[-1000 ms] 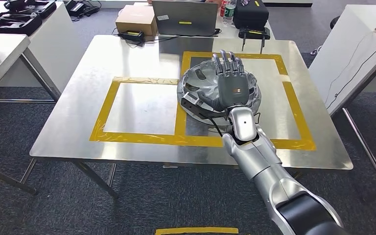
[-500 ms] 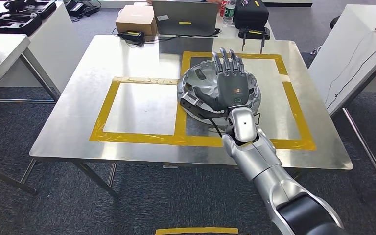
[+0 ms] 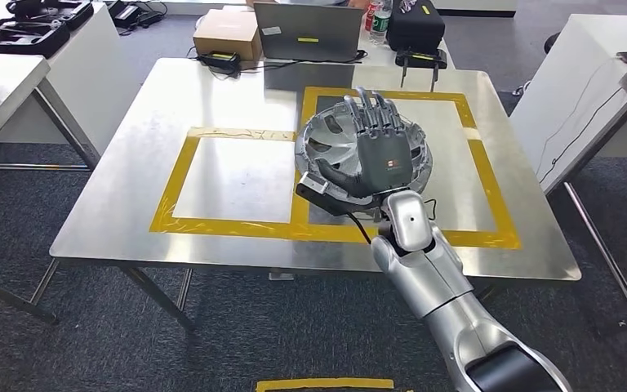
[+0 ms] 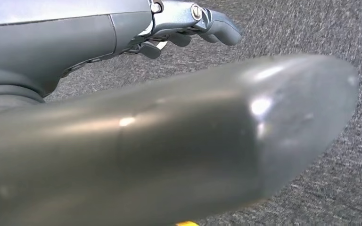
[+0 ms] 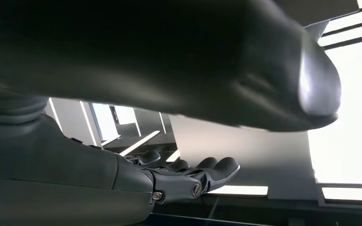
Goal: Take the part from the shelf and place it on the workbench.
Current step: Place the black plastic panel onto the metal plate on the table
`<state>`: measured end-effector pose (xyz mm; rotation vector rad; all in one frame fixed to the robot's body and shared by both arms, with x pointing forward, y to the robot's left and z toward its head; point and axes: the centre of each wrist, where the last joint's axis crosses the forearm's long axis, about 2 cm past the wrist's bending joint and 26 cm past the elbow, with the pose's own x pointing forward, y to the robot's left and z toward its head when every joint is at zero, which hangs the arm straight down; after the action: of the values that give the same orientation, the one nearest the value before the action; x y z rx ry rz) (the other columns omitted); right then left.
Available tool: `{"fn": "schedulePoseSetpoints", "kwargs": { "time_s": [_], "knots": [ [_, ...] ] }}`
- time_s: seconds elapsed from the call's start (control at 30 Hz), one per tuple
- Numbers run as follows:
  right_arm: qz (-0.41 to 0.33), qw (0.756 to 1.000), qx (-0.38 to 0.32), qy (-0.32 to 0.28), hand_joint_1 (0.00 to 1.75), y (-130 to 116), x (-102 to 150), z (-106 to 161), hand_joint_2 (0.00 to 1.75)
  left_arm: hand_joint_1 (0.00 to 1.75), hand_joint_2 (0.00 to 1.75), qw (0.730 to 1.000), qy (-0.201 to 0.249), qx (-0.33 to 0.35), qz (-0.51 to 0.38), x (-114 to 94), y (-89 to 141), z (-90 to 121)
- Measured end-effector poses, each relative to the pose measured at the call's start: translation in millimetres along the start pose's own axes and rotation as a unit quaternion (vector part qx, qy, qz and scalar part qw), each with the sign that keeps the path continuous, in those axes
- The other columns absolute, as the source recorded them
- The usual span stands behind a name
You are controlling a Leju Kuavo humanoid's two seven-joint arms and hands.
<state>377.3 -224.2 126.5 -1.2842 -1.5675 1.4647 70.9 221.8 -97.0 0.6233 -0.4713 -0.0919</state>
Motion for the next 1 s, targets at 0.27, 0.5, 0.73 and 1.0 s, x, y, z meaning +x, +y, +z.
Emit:
{"fn": "schedulePoseSetpoints", "kwargs": {
  "time_s": [0.27,0.5,0.73,1.0],
  "knots": [
    [-0.006,1.000,-0.008,-0.001,0.00,-3.7,-2.0,-1.4,0.00,0.00,0.00,1.000,0.004,-0.002,0.000,-0.1,-0.5,0.4],
    [-0.008,1.000,-0.006,0.000,0.00,-2.5,-0.6,-0.1,0.00,0.00,0.00,1.000,0.005,-0.004,0.000,0.2,-0.7,0.5],
    [-0.009,1.000,-0.009,-0.002,0.00,-3.5,-1.6,-0.7,0.00,0.00,0.00,1.000,0.003,-0.004,0.001,2.8,-0.5,-0.5],
    [-0.013,1.000,-0.007,-0.005,0.00,-2.3,-4.9,-0.9,0.00,0.00,0.00,1.000,0.004,-0.004,0.001,3.1,-0.2,-0.9]
  ]
}}
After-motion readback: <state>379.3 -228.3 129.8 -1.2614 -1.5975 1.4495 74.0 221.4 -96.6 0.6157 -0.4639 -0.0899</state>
